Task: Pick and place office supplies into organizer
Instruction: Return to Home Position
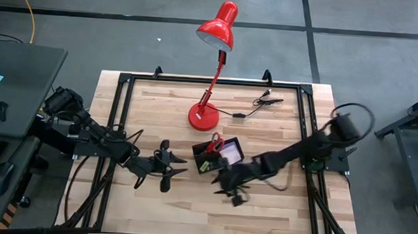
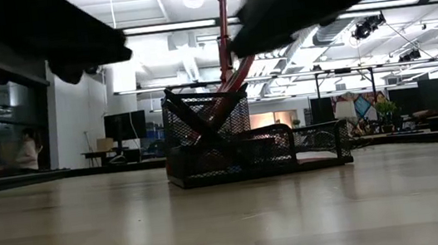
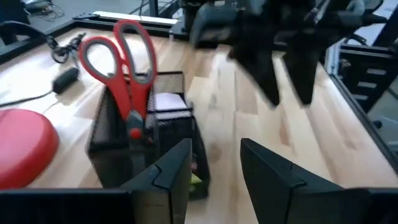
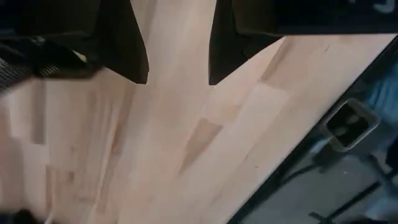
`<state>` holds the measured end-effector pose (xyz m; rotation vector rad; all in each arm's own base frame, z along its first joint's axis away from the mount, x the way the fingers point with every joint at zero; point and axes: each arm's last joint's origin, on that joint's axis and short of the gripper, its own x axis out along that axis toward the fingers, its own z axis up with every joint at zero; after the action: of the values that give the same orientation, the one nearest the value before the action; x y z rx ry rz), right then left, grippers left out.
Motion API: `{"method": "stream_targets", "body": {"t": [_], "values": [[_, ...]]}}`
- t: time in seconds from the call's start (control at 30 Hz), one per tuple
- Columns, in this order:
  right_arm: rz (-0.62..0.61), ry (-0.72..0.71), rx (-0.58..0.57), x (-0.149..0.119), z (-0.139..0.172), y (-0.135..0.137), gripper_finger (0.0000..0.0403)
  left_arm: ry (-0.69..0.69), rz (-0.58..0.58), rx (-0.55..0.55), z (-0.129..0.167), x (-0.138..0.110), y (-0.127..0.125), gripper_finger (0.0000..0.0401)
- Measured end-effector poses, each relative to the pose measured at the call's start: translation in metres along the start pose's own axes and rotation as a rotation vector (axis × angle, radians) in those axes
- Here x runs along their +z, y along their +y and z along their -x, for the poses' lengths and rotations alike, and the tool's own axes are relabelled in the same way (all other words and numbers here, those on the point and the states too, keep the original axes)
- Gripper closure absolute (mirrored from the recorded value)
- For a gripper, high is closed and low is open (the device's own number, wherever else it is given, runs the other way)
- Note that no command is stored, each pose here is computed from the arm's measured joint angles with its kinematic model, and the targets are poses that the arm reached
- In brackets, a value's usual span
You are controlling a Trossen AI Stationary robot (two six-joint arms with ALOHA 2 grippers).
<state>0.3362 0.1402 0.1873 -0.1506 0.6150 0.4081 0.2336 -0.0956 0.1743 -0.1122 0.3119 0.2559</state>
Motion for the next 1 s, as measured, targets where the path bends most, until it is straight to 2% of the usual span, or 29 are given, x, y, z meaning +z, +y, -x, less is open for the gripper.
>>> {"method": "stream_targets", "body": {"t": [0.1,0.2,0.27,0.37,0.43,0.57,0.8,1.0], "values": [[0.034,-0.121,0.021,-0.011,0.029,0.009,0.0247,-0.003,0.001,0.003,-0.009,0.003,0.01,0.0274],[0.079,-0.249,0.121,-0.035,0.054,0.015,0.0246,-0.048,-0.039,-0.103,-0.015,0.006,0.018,0.0274],[0.067,-0.294,0.115,-0.054,0.071,0.018,0.0244,-0.048,-0.075,-0.127,-0.015,0.002,0.022,0.0274],[0.016,-0.305,0.023,-0.079,0.092,0.018,0.0245,-0.039,-0.07,-0.032,-0.009,-0.008,0.031,0.0274],[0.025,-0.316,0.013,-0.091,0.104,0.018,0.0247,-0.053,-0.059,-0.003,-0.006,-0.012,0.035,0.0274],[0.03,-0.396,0.02,-0.098,0.125,0.018,0.0245,-0.077,-0.068,-0.043,0.001,-0.018,0.04,0.0274],[-0.022,-0.381,-0.078,-0.121,0.147,0.013,0.0247,-0.154,-0.027,-0.033,0.024,-0.029,0.059,0.0274],[-0.006,-0.439,-0.084,-0.127,0.165,0.009,0.0245,-0.213,-0.011,-0.042,0.046,-0.037,0.075,0.0274]]}}
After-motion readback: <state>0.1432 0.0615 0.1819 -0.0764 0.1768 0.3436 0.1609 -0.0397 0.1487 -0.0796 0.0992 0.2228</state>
